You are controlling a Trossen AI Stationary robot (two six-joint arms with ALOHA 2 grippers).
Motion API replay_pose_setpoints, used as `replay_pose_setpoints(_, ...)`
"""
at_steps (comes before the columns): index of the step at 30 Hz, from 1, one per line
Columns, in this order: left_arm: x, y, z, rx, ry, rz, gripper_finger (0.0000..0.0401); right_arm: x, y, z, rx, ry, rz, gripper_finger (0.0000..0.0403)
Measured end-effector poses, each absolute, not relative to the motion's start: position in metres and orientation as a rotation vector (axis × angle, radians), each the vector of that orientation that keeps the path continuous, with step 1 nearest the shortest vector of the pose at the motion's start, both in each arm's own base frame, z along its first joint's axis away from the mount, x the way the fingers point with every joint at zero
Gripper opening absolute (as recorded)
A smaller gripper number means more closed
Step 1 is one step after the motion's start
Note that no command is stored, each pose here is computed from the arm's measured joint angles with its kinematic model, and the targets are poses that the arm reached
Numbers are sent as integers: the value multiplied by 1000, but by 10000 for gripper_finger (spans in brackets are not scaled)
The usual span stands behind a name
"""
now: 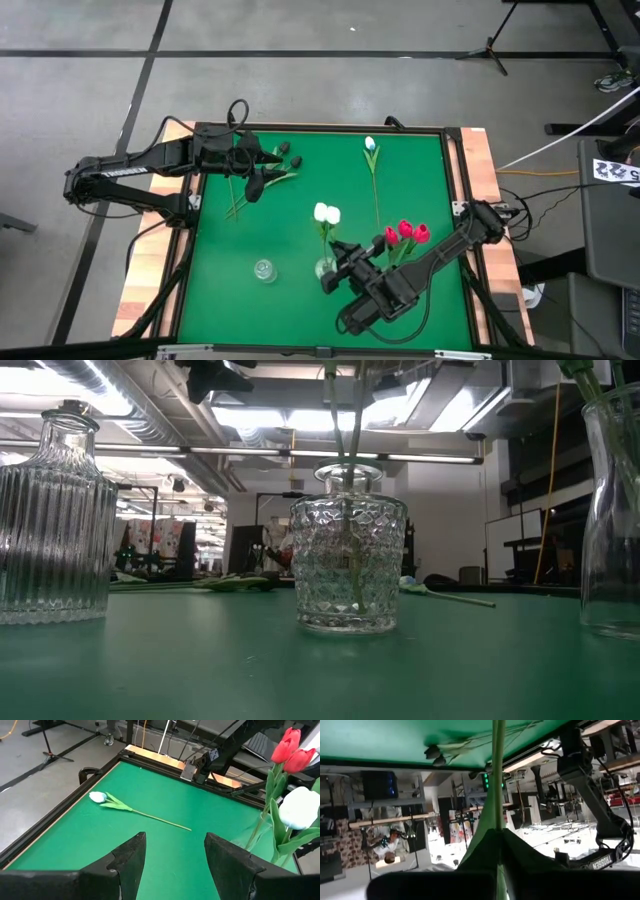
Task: Sort flowers into vase by color
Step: Put the top white tulip into the middle transparent vase
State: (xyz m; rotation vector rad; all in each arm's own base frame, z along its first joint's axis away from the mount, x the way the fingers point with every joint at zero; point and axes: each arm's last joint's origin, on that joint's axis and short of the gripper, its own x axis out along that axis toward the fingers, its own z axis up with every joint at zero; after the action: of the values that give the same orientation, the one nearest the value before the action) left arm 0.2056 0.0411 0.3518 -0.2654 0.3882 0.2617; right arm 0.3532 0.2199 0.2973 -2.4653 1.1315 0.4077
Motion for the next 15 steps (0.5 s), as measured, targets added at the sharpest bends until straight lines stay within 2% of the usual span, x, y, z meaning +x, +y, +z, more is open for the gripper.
replay_pose_setpoints(7, 206, 41, 352, -260, 389, 261, 200, 356, 219, 295, -2406, 1078, 513, 6)
replay_pose_setpoints(15, 206, 41, 352, -259, 389, 261, 200, 355, 222, 294, -2363, 1035, 581, 30)
